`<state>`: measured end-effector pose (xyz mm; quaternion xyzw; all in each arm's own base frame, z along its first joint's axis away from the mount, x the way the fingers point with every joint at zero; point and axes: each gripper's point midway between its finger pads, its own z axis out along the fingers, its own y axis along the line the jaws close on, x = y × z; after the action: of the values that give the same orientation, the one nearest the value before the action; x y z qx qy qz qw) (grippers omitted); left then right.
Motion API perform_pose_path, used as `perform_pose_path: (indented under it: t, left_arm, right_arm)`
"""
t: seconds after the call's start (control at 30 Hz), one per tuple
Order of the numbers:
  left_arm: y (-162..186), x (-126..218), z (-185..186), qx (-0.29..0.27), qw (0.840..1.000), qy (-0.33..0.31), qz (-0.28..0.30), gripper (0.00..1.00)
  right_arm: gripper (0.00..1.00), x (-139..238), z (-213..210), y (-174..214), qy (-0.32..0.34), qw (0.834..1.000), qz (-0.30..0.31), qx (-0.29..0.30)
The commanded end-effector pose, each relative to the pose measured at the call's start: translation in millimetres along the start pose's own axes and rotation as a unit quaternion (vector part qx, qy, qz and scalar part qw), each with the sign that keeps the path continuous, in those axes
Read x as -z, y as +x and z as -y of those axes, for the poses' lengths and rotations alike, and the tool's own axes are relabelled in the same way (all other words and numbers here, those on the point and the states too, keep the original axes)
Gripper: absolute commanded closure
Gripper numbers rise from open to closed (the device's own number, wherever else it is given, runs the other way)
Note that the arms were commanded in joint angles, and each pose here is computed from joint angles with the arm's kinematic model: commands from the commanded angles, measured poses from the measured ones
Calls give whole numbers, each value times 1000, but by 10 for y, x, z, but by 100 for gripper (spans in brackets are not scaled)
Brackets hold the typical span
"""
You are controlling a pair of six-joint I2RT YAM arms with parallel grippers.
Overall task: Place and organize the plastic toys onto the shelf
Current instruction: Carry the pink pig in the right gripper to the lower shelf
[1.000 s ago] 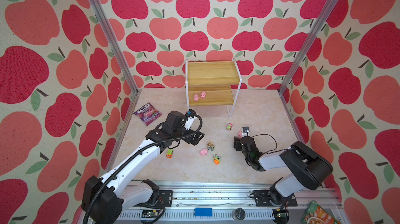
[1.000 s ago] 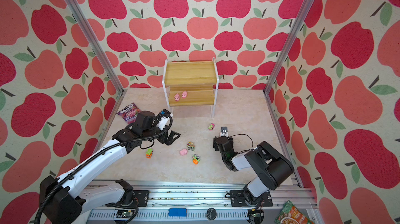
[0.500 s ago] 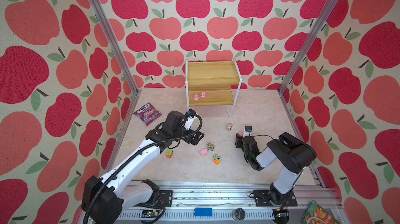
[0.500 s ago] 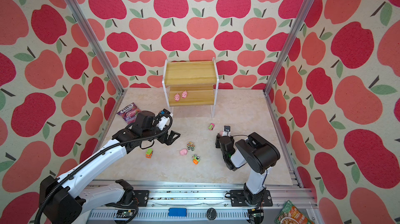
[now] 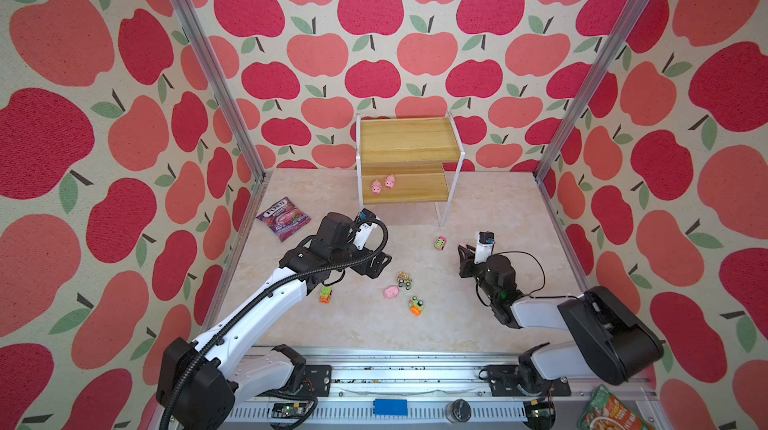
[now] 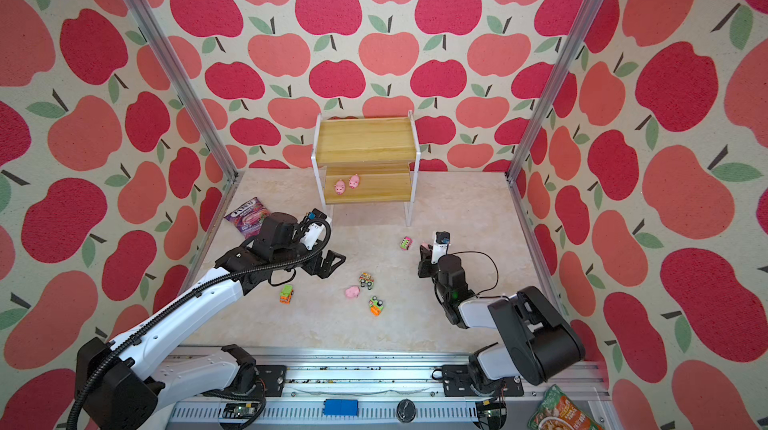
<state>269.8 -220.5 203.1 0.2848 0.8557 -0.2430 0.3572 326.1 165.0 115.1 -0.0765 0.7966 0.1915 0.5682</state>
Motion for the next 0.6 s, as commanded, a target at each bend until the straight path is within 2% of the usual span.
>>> perform_pose_path:
  t: [0.0, 0.13, 0.27, 0.43, 0.57]
  left_arm:
    - [-123, 62, -37, -5, 1000, -8, 24, 0]
    - [-165, 123, -72, -2, 999, -15, 34, 0]
    - [-216, 204, -134, 3, 999, -24, 48, 0]
    - [-290, 347, -257, 12, 996, -46, 70, 0]
    - [-343, 488, -493, 40, 992, -80, 89, 0]
  right_arm:
    - [73, 92, -215, 100, -55, 996, -74, 21]
    - [73, 218, -447, -56, -109, 990, -88, 28]
    - [72, 272, -637, -202, -134, 986, -91, 41]
    - [72, 229, -877, -434, -142, 986, -70, 52]
    - [72, 80, -1085, -616, -136, 988, -49, 57]
